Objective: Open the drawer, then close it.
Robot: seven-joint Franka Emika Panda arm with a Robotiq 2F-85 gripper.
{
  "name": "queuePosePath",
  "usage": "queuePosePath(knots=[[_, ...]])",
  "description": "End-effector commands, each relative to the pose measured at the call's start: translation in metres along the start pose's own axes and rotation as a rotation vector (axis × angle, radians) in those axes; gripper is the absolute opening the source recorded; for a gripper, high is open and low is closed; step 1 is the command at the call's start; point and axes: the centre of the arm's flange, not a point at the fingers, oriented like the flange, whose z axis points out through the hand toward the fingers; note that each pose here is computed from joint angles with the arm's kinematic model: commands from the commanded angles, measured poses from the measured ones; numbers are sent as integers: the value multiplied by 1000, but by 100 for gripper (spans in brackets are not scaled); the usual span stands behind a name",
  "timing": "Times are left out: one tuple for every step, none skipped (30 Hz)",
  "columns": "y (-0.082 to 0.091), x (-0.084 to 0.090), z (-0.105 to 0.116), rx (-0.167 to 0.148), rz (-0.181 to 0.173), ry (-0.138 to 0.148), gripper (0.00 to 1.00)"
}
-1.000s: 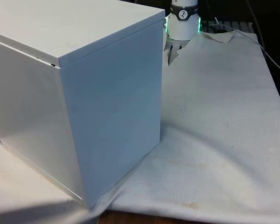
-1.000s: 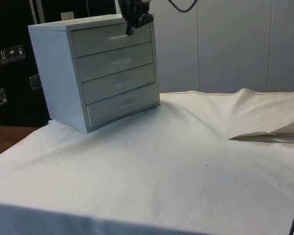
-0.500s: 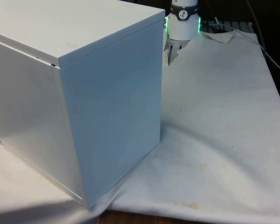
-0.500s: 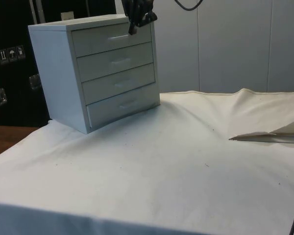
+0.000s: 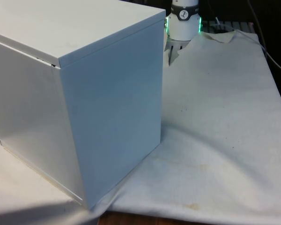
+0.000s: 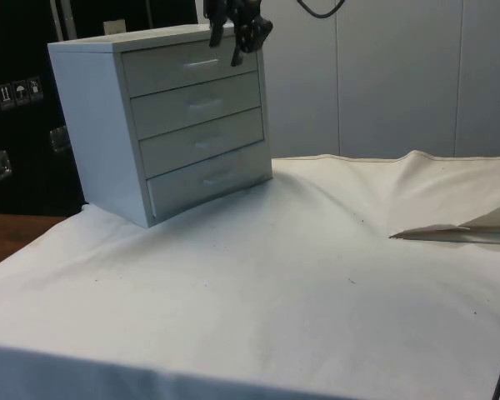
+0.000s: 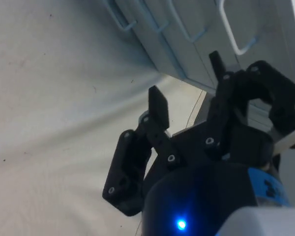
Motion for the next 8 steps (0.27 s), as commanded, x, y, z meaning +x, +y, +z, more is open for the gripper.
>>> queuePosePath(knots=[[0,0,0,-1,-1,-1,60],[0,0,0,0,0,-1,65],[0,0,0,0,0,0,70],[0,0,0,0,0,-1,70],[0,0,0,0,0,-1,75],[0,0,0,0,0,-1,80],[0,0,0,0,0,-1,85],[0,0,0,-1,0,0,95]])
